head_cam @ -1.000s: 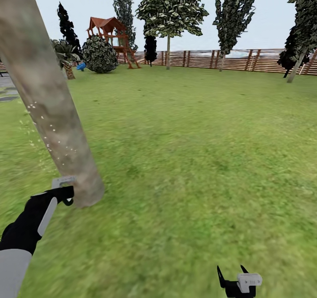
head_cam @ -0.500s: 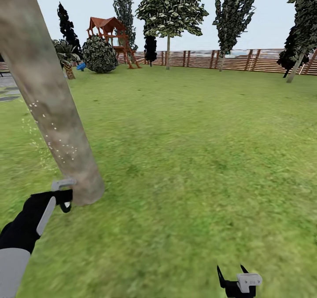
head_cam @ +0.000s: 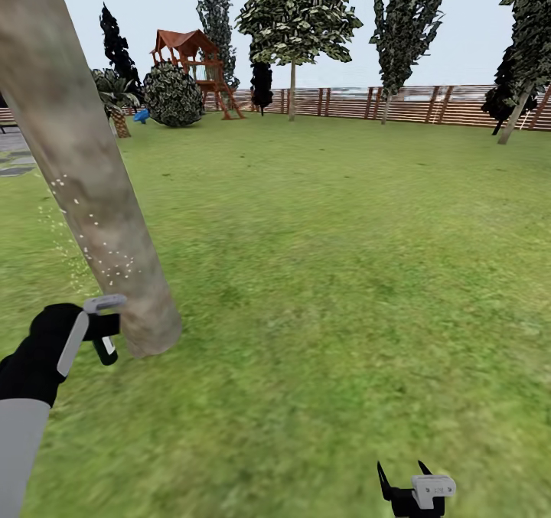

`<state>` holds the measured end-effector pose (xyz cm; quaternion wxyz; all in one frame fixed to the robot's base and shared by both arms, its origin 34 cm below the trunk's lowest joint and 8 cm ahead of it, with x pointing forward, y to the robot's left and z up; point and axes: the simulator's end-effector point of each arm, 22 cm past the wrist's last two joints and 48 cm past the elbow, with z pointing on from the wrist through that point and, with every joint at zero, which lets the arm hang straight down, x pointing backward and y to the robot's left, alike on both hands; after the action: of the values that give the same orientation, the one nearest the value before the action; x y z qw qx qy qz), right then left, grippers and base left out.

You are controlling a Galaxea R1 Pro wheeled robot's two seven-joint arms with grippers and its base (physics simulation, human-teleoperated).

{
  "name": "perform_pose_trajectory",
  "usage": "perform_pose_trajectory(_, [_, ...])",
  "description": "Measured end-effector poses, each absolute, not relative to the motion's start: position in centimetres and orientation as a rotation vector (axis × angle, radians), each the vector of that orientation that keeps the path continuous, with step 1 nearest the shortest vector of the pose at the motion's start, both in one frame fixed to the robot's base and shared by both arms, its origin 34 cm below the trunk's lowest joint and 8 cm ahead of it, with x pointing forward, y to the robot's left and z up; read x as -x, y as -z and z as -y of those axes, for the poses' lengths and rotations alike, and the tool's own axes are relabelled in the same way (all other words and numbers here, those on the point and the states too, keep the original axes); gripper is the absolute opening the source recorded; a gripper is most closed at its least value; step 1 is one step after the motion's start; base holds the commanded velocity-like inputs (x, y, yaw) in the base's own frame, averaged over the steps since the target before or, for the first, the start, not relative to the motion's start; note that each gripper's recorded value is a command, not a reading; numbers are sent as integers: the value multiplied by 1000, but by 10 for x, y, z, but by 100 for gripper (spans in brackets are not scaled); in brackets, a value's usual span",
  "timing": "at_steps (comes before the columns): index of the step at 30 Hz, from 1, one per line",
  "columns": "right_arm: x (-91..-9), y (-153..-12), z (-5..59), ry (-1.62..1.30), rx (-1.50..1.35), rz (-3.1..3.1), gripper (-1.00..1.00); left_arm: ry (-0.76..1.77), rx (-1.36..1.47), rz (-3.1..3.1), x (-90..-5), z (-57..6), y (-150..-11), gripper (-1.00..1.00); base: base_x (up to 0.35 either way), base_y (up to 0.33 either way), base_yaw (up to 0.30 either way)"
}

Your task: In the garden, pick up the pesticide atomizer on the floor and spray pesticide onto both trees until each tree trunk is fully covered.

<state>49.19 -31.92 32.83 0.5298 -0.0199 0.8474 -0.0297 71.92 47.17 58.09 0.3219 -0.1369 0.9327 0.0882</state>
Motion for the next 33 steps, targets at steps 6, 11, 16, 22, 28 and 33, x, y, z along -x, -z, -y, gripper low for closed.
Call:
perform_pose_trajectory(6, [-492,-328,319,71,47,-2023,100,-224,356,-2444,-721,-469,-583,-100,-116,0,0])
perform_pose_trajectory(11, [-492,-328,319,71,47,-2023,100,-213,321,-2368,-735,-457,-613,-100,-334,0,0])
perform_pose_trajectory(16, [-492,-328,319,71,47,-2023,100,-186,311,-2377,-737,-440,-606,-100,-332,-10,0])
perform_pose_trajectory(22, [-492,-328,319,71,48,-2023,100,-196,305,-2384,-736,-439,-603,-100,-119,-220,0])
perform_pose_trajectory(28, [-492,-328,319,71,47,-2023,100,-204,305,-2382,-736,-441,-603,-100,53,-272,0])
perform_pose_trajectory(33, [-492,-328,319,71,47,-2023,100,-212,307,-2380,-735,-443,-604,-100,147,-270,0])
